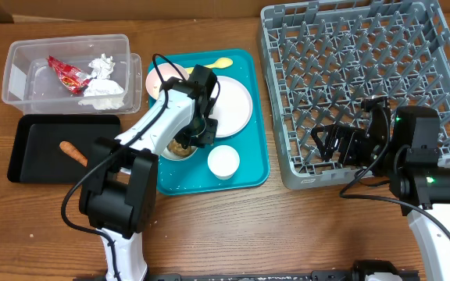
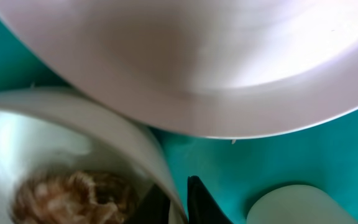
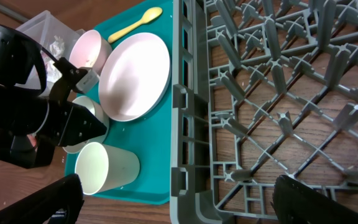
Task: Sort waste into correct bins and load items into the dishwasher
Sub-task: 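Grasp the bowl with brown food with the left gripper, then tip the bowl over the black tray to empty the food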
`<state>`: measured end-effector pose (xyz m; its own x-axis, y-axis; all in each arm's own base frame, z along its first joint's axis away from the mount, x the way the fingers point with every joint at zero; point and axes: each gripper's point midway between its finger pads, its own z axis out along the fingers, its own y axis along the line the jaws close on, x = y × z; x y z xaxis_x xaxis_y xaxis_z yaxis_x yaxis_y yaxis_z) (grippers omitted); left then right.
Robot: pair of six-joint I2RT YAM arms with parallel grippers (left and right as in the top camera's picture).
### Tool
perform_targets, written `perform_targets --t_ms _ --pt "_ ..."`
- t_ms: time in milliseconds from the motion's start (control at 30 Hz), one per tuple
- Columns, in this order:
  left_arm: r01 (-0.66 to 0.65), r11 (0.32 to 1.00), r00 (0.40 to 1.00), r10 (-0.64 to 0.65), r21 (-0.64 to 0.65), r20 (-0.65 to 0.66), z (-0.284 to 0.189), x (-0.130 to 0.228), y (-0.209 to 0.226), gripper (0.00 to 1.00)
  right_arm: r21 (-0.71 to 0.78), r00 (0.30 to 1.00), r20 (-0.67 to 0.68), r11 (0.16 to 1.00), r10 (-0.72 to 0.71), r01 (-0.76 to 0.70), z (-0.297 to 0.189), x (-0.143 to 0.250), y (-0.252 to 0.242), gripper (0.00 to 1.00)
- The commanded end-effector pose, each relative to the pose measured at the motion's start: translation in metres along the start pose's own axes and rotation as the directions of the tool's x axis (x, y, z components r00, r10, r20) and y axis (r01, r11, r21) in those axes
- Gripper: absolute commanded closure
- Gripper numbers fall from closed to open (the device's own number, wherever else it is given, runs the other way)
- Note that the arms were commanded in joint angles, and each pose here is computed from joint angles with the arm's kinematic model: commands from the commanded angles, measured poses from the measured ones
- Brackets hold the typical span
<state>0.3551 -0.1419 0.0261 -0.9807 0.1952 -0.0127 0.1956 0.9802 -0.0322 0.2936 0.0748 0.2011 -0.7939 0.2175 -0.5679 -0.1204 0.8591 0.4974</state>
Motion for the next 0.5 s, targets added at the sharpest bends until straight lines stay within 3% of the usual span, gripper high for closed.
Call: perform_targets --t_ms 0,300,467 --pt "0.018 1.000 1.000 -0.018 -0.001 0.026 -0.010 -0.013 -0.001 0.96 -0.002 0.999 0.027 1.000 -0.022 0.022 -0.006 -0.010 0.006 0.00" --pt "0.040 0.999 0.999 -0.040 0.001 0.025 -0.105 -0.022 0.004 0.96 -0.003 0.999 0.029 1.000 -0.023 0.023 -0.006 -0.010 0.006 0.00" --pt "0.136 0.988 0.988 -0.140 0.066 0.058 -0.165 -0.023 0.066 0.96 -0.003 0.999 0.028 1.000 -0.023 0.023 -0.006 -0.010 0.006 0.00"
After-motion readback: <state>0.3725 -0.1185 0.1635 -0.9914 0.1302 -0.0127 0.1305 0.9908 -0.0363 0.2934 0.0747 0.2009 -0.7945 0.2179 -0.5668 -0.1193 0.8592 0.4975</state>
